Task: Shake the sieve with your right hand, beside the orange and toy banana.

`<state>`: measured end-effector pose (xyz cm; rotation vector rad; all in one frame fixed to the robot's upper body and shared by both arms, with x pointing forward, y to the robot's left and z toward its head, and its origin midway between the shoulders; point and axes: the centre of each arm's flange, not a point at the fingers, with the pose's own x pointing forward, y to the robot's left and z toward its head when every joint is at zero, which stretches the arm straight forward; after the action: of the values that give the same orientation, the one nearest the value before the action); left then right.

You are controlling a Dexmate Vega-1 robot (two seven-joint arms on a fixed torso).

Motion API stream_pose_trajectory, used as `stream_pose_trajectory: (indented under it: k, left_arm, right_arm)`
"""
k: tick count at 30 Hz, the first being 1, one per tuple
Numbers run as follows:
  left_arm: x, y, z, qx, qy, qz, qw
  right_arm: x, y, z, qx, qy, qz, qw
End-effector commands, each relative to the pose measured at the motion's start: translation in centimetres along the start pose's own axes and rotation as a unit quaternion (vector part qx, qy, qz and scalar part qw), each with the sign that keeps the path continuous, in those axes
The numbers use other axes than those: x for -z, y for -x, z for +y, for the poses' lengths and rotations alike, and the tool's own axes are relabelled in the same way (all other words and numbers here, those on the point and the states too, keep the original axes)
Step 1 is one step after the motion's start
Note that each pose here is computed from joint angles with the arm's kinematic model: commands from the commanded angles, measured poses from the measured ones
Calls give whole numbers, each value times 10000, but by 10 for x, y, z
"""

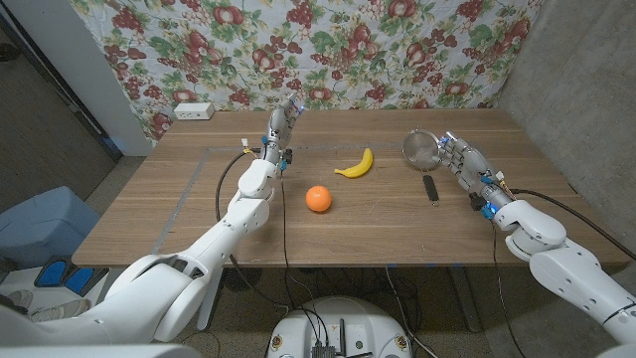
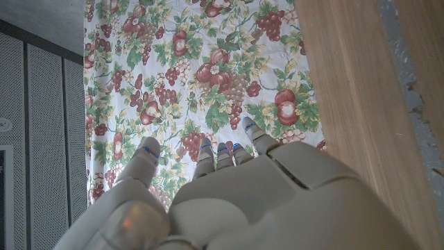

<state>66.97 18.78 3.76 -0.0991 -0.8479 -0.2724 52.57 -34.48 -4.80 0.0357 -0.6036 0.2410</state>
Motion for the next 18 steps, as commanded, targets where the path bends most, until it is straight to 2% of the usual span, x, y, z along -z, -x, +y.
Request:
stream_pose_trajectory:
  k: [1, 6, 18]
  left_arm:
    - [-2, 6, 2, 34, 1, 47, 10000]
    - [-1, 11, 4, 93, 14, 164, 9998]
    - [0, 27, 13, 112, 23, 378, 9992]
  right_arm:
    - [-4, 1, 8, -4, -150, -756, 9970]
    - [-2, 1, 9, 84, -220, -993, 9948]
    - [-5, -3, 8, 243, -246, -1209, 9921]
